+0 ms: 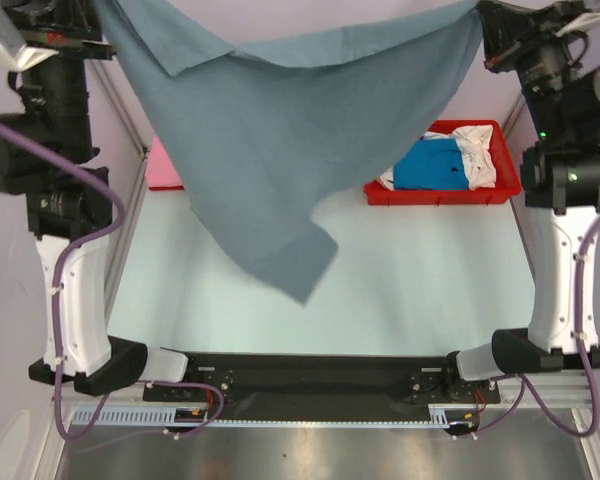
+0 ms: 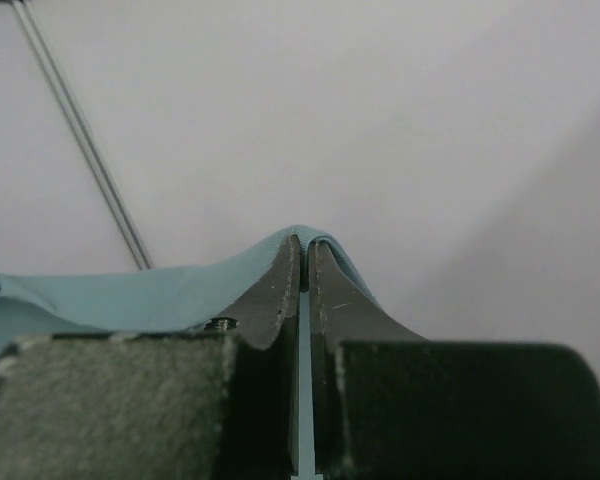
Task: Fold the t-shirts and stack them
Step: Flatten the tshirt out
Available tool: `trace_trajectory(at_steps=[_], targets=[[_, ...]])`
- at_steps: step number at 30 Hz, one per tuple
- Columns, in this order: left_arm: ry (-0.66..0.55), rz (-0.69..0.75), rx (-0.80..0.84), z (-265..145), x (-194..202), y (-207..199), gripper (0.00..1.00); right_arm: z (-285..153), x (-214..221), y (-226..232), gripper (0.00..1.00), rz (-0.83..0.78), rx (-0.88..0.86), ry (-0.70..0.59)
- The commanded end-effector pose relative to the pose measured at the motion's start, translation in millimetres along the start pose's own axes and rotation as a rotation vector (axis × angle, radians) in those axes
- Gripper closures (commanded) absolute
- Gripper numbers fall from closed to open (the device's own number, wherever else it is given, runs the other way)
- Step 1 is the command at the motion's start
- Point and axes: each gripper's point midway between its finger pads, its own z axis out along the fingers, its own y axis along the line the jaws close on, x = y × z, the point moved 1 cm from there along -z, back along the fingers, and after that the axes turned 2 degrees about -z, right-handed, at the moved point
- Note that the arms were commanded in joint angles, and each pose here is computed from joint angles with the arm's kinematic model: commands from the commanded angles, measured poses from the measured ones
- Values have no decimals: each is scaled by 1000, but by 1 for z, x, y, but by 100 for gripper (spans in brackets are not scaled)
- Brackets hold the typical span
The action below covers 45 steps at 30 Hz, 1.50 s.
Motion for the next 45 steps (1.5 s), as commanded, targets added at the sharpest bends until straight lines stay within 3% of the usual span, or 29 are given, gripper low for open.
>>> trace_trajectory(at_steps=[1,12,17,21,24,27,28,29,30,31,32,37,40,43,45], targets=[[-209,56,-31,-25,-104,8,100,-43,-84,43,100,-60,-65,-192],[-338,90,-68,-132,-231,20,100,-154,-132,100,100,19,-135,-220],[-327,65,-62,-136,-230,20,100,-180,-134,110,100,49,-136,-212],[-235,43,-41,-112,-186,14,100,-165,-97,87,100,87,-79,-142],[-98,38,-32,-91,-117,7,100,-148,-64,62,100,103,-28,-115],[67,39,-28,-81,-24,1,100,-130,1,29,100,131,28,-7],[162,42,-29,-86,26,-2,100,-125,13,21,100,129,34,-9],[188,41,-37,-88,48,-2,99,-124,62,-1,100,149,84,82],[221,47,-45,-93,71,-2,100,-121,79,-10,100,144,97,93],[315,58,-63,-109,121,-1,100,-120,94,-18,100,140,105,100],[336,60,-74,-114,144,-1,100,-127,144,-37,100,171,152,185],[627,86,-108,-190,297,8,100,-151,270,-82,100,208,251,371],[784,77,-120,-235,379,12,100,-169,332,-104,100,226,307,474],[943,52,-147,-271,454,17,100,-171,359,-129,100,213,348,533],[989,19,-176,-281,478,26,100,-173,390,-144,100,229,365,600]])
